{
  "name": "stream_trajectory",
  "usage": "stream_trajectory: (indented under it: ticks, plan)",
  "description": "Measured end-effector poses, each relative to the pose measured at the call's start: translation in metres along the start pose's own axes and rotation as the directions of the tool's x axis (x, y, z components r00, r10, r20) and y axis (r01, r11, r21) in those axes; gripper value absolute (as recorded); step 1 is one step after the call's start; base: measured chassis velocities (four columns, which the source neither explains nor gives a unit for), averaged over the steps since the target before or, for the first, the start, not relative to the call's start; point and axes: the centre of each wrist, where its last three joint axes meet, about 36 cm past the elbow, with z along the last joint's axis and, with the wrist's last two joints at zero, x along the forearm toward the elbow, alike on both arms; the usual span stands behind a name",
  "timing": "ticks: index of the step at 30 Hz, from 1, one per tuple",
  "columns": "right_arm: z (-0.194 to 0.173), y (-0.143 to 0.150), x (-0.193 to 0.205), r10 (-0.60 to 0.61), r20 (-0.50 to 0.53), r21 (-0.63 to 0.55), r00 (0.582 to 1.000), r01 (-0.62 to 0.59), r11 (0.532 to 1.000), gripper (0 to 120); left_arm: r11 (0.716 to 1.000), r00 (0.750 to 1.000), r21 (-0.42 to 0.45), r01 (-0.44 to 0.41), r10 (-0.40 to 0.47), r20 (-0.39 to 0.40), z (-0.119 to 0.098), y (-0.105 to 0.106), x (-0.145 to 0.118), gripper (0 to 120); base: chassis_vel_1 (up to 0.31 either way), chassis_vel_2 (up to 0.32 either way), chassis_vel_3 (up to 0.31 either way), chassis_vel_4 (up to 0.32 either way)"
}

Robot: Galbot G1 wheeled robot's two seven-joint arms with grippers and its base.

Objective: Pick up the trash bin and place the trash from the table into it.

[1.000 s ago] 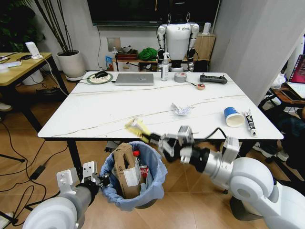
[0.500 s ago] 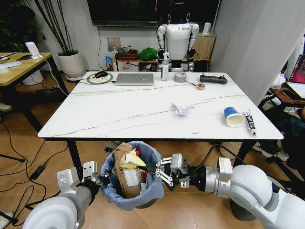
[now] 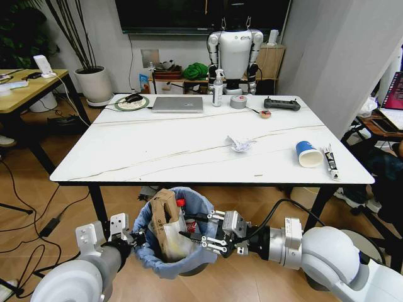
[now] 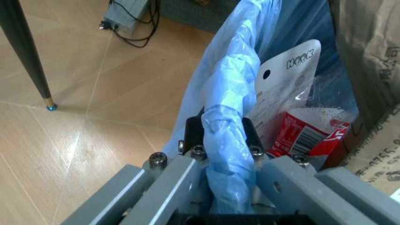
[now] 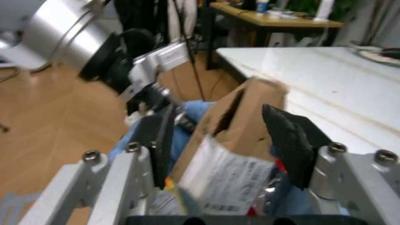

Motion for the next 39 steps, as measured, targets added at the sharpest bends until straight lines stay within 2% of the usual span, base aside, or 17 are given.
stream_trajectory:
  ticks: [3,4,5,6,7,12,13,15,17,18,20,21,22,26,28,34,39]
  plan:
    - [-0.011,-0.011,-0.005,0.231,0.038,-0.094,0.972,-0.227,0.969,66,1.0,1.0,0.0,0.001,-0.001,-0.003,0.001,0.0,0.0,0,0.0,0.0,0.0,0.0]
    - [-0.016,-0.016,-0.007,0.316,0.032,-0.147,0.948,-0.309,0.94,71,1.0,1.0,0.0,0.001,-0.001,-0.006,0.002,0.0,0.0,0,0.0,0.0,0.0,0.0]
    - [-0.02,-0.025,-0.01,0.44,-0.002,-0.214,0.898,-0.43,0.877,76,1.0,1.0,0.0,0.0,0.0,-0.009,0.002,0.0,0.0,0,0.0,0.0,0.0,0.0]
    - [-0.02,-0.03,-0.012,0.479,-0.019,-0.227,0.878,-0.47,0.853,79,1.0,1.0,0.0,0.0,0.0,-0.011,0.003,0.0,0.0,0,0.0,0.0,0.0,0.0]
    - [-0.02,-0.03,-0.012,0.479,-0.019,-0.227,0.878,-0.47,0.853,79,1.0,1.0,0.0,0.0,0.0,-0.011,0.003,0.0,0.0,0,0.0,0.0,0.0,0.0]
    - [0.001,-0.085,-0.019,0.676,-0.121,-0.241,0.727,-0.682,0.69,98,1.0,1.0,-0.006,-0.002,0.002,-0.013,0.005,-0.001,-0.001,0,0.0,0.0,0.0,0.0]
    - [0.001,-0.085,-0.019,0.676,-0.121,-0.241,0.727,-0.682,0.69,98,1.0,1.0,-0.006,-0.002,0.002,-0.013,0.005,-0.001,-0.001,0,0.0,0.0,0.0,0.0]
    - [0.005,-0.112,-0.021,0.737,-0.159,-0.249,0.657,-0.749,0.614,100,1.0,1.0,-0.011,-0.009,0.008,-0.021,0.006,-0.002,-0.001,0,0.0,0.0,0.0,0.0]
    - [0.005,-0.127,-0.023,0.764,-0.187,-0.251,0.617,-0.782,0.57,100,1.0,1.0,-0.014,-0.01,0.01,-0.027,0.008,-0.002,-0.001,0,0.0,0.0,0.0,0.0]
    - [0.003,-0.14,-0.026,0.786,-0.227,-0.262,0.575,-0.814,0.519,100,1.0,1.0,-0.016,-0.011,0.01,-0.028,0.008,-0.002,-0.001,0,0.0,0.0,0.0,0.0]
    - [0.001,-0.145,-0.029,0.795,-0.243,-0.274,0.555,-0.826,0.493,100,1.0,1.0,-0.017,-0.011,0.01,-0.029,0.008,-0.001,-0.001,0,0.0,0.0,0.0,0.0]
    - [-0.004,-0.157,-0.037,0.812,-0.285,-0.326,0.51,-0.848,0.418,100,1.0,1.0,-0.02,-0.01,0.01,-0.028,0.008,-0.001,-0.001,0,0.0,0.0,0.0,0.0]
    - [-0.005,-0.163,-0.043,0.816,-0.309,-0.367,0.489,-0.853,0.372,100,1.0,1.0,-0.022,-0.009,0.008,-0.027,0.007,-0.001,-0.001,0,0.0,0.0,0.0,0.0]
    - [-0.014,-0.177,-0.064,0.804,-0.358,-0.51,0.474,-0.821,0.256,100,1.0,1.0,-0.026,-0.006,0.005,-0.025,0.006,0.0,0.0,0,0.0,0.0,0.0,0.0]
    - [-0.014,-0.179,-0.067,0.803,-0.364,-0.523,0.472,-0.817,0.243,100,1.0,1.0,-0.027,-0.006,0.006,-0.024,0.006,0.0,0.0,0,0.0,0.0,0.0,0.0]
    - [-0.007,-0.195,-0.095,0.79,-0.433,-0.558,0.435,-0.817,0.143,100,1.0,1.0,-0.029,-0.007,0.007,-0.021,0.005,0.001,0.0,0,0.0,0.0,0.0,0.0]
    - [0.002,-0.206,-0.109,0.782,-0.462,-0.57,0.419,-0.816,0.101,100,0.999,1.0,-0.032,-0.008,0.007,-0.015,0.003,0.001,0.0,0,0.0,0.0,0.0,0.0]
